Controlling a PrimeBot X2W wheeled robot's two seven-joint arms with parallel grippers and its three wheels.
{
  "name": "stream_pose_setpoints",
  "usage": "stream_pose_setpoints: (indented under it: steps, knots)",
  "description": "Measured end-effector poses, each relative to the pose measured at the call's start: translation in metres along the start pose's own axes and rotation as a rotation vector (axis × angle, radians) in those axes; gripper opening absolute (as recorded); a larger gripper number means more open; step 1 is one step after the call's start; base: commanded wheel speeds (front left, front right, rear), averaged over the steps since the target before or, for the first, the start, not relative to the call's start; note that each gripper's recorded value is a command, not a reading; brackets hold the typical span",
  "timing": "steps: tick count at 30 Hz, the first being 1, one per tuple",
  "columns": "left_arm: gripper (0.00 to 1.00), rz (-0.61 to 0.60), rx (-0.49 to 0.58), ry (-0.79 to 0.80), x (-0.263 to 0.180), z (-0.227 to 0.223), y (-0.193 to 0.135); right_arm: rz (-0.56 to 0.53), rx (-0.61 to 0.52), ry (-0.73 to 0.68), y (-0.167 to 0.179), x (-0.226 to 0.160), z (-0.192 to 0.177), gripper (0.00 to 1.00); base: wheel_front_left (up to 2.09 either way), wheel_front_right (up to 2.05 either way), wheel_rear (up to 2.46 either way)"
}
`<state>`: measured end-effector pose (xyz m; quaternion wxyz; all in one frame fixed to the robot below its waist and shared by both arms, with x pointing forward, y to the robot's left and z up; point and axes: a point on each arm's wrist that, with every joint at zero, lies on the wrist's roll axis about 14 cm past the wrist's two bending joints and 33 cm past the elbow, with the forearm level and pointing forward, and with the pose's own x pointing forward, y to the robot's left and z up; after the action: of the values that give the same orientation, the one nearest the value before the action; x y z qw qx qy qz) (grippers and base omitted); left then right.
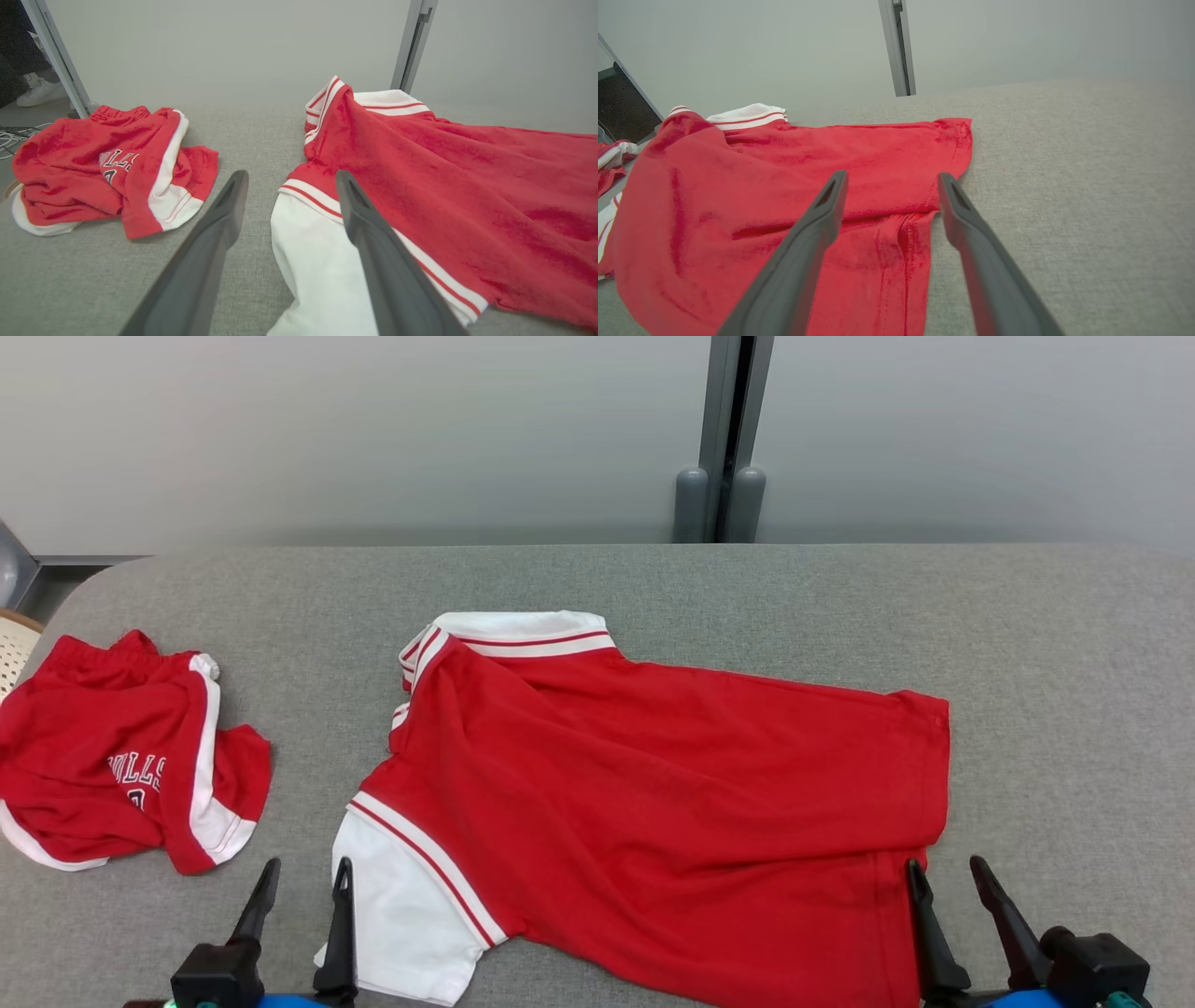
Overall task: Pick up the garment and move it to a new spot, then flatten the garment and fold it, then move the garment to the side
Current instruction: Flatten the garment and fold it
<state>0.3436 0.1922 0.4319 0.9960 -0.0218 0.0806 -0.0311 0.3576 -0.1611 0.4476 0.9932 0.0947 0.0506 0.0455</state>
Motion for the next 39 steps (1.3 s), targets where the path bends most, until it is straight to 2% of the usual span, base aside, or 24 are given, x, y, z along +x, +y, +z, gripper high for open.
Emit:
stream_pose_setpoints:
  steps: [7,17,33,37,39]
  knots:
    - [1.00,0.038,-0.042,0.139,-0.014,-0.044,0.010,-0.020,0.016,0.121,-0.005,-0.015,-0.038,1.00,0.00,0.00,0.00]
    - [1.00,0.038,-0.074,0.246,-0.022,-0.075,0.009,-0.029,0.065,0.285,0.000,-0.044,-0.087,1.00,0.00,0.00,0.00]
    - [1.00,0.015,-0.103,0.328,-0.018,-0.096,0.003,0.048,0.137,0.333,0.032,-0.050,-0.102,1.00,0.00,0.00,0.00]
    - [1.00,-0.010,-0.150,0.329,-0.013,-0.096,-0.010,0.072,0.149,0.332,0.040,-0.047,-0.102,1.00,0.00,0.00,0.00]
    - [1.00,-0.024,-0.137,0.335,-0.011,-0.097,-0.010,0.078,0.151,0.332,0.043,-0.045,-0.101,1.00,0.00,0.00,0.00]
